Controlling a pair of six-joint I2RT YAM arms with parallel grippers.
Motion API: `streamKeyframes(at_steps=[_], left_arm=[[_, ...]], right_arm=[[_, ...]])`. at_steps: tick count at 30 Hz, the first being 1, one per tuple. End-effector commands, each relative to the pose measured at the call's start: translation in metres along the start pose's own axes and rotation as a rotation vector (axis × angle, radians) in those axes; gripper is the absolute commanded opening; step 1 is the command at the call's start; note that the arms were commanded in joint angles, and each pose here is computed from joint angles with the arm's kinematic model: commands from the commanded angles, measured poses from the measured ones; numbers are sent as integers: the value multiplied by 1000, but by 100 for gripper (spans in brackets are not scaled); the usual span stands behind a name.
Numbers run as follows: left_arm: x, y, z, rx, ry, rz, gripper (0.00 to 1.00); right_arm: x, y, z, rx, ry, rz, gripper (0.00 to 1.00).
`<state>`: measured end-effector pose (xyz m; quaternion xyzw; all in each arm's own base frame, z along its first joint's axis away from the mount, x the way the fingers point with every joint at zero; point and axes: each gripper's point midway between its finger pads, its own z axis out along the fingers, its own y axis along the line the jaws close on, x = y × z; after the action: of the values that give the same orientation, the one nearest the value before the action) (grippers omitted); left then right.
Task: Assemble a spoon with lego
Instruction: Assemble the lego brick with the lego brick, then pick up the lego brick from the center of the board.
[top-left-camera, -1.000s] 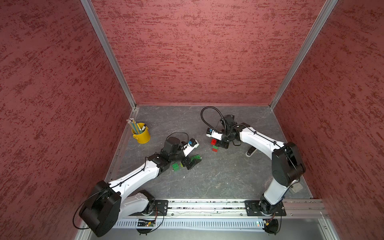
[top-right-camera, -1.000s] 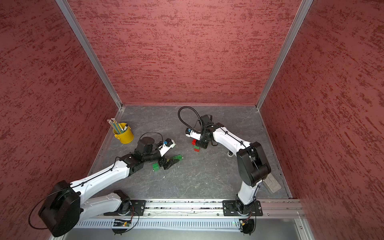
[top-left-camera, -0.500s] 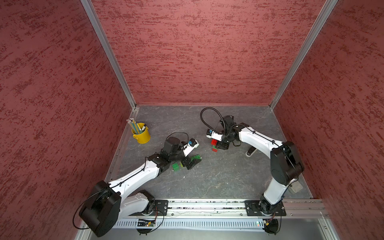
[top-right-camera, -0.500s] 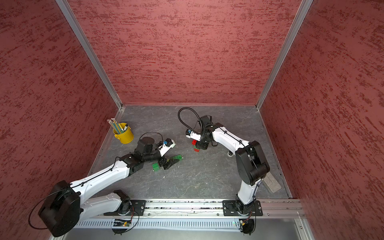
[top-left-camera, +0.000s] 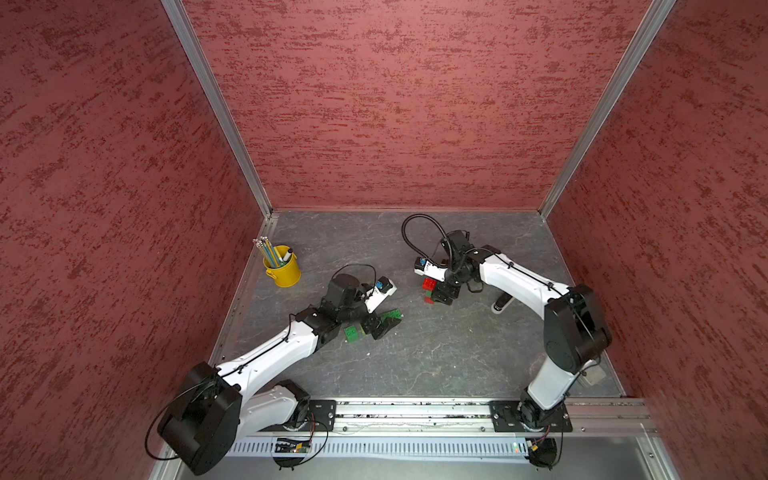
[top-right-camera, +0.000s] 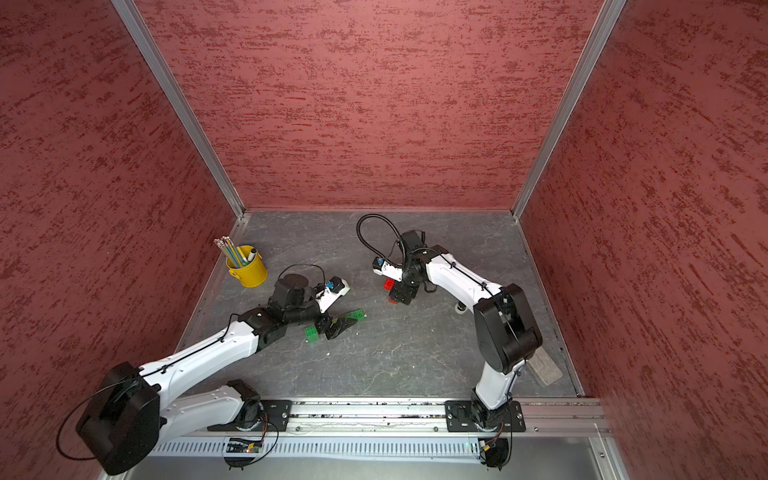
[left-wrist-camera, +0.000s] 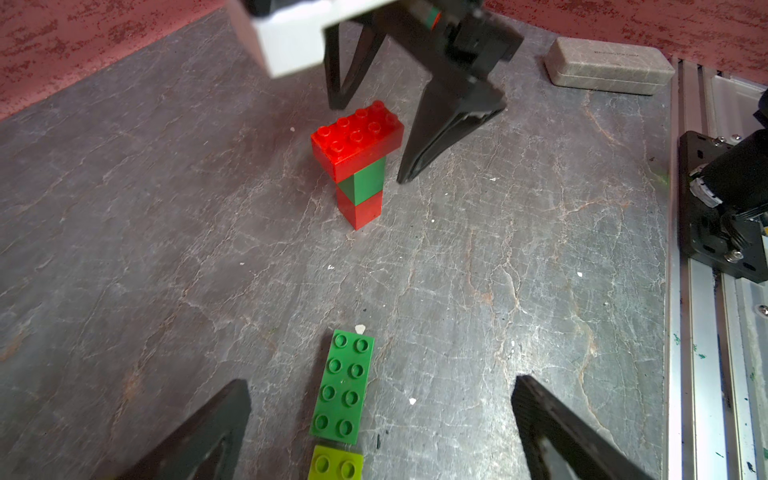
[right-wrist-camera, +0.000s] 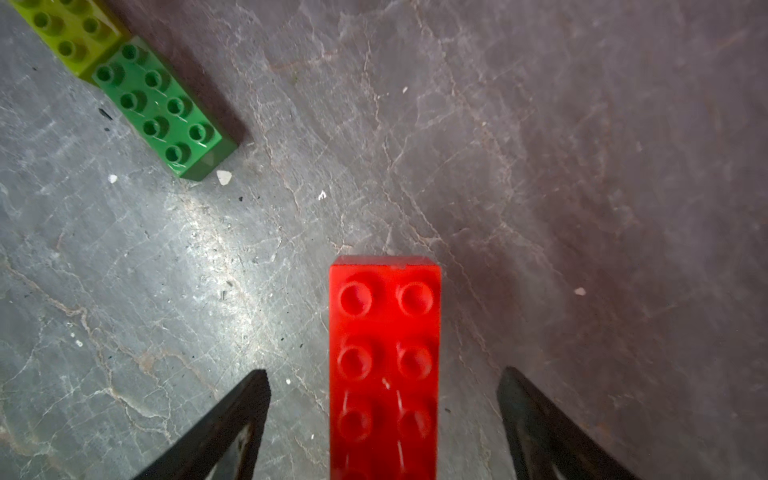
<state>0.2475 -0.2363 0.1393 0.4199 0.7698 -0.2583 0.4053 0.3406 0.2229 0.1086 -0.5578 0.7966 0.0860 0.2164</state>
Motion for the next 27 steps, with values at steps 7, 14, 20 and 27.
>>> streamKeyframes(at_steps=[7,14,20,27], left_arm=[[-31,41,-39,-162,-108,-168,100],[-10,109,-74,-390,-109,-496,100],[8,137,-98,-476,-133,-655,100],[22,148,-99,-504,-112,-728,100]], right_arm=[[-44,17,-65,106,-167,-168,87],[-78,74,-44,-11,-271,-353,84],[-88,107,3,-117,-280,-440,80],[-91,121,53,-194,-214,-522,74]])
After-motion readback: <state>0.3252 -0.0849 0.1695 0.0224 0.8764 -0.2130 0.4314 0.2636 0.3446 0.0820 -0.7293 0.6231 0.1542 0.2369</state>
